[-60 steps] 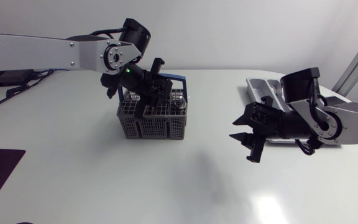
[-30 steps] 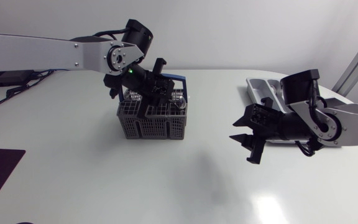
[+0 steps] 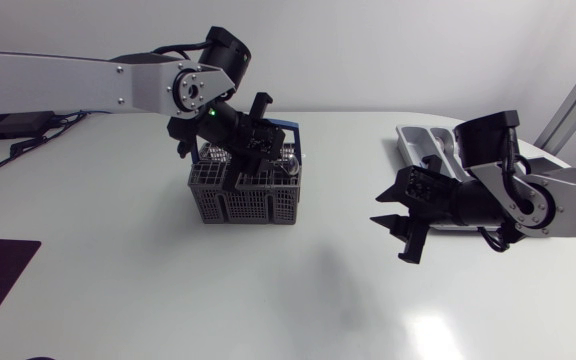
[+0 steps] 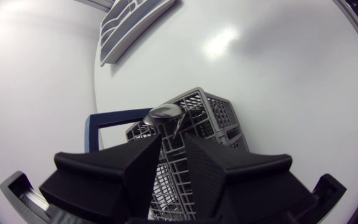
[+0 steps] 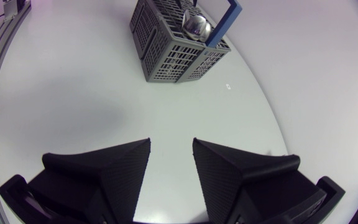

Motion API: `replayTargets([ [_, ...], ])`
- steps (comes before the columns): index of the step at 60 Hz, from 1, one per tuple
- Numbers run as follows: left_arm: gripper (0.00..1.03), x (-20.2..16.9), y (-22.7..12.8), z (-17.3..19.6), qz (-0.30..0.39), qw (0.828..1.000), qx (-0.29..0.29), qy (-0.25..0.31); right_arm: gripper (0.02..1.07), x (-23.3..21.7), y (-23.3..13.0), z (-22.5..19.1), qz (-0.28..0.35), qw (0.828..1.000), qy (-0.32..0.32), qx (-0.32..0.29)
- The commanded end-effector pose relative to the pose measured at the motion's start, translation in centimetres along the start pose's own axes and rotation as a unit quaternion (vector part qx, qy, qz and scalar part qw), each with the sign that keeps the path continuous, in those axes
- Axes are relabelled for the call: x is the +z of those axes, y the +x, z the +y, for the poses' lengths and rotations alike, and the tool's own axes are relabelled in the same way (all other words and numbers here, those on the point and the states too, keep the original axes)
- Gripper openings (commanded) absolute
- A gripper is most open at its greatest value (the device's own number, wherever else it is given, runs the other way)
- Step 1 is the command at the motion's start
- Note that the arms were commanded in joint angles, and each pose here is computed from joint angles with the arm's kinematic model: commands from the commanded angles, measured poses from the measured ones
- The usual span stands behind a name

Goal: Unload the cutlery basket into the drawer organizer.

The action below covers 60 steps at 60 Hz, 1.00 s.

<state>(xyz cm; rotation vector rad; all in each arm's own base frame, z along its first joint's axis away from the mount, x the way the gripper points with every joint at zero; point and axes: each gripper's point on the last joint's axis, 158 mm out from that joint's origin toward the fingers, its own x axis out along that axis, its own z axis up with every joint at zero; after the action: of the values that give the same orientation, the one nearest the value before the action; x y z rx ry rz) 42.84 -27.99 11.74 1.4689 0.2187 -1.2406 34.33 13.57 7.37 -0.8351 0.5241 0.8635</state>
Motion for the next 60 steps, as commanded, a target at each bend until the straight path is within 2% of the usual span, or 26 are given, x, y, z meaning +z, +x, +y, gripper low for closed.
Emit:
replayTargets([
  [1, 0.37, 0.4, -0.8, 1.2, -0.001, 1.000, 0.013, 0.018, 0.55, -0.5, -0.1, 0.7, 0.003, 1.000, 0.012, 0.004],
  [60, 0.39, 0.3, 1.7, 0.5, 0.000, 1.000, -0.010, 0.019, 0.55, -0.9, 0.0, 0.6, 0.005, 1.000, 0.012, 0.003],
])
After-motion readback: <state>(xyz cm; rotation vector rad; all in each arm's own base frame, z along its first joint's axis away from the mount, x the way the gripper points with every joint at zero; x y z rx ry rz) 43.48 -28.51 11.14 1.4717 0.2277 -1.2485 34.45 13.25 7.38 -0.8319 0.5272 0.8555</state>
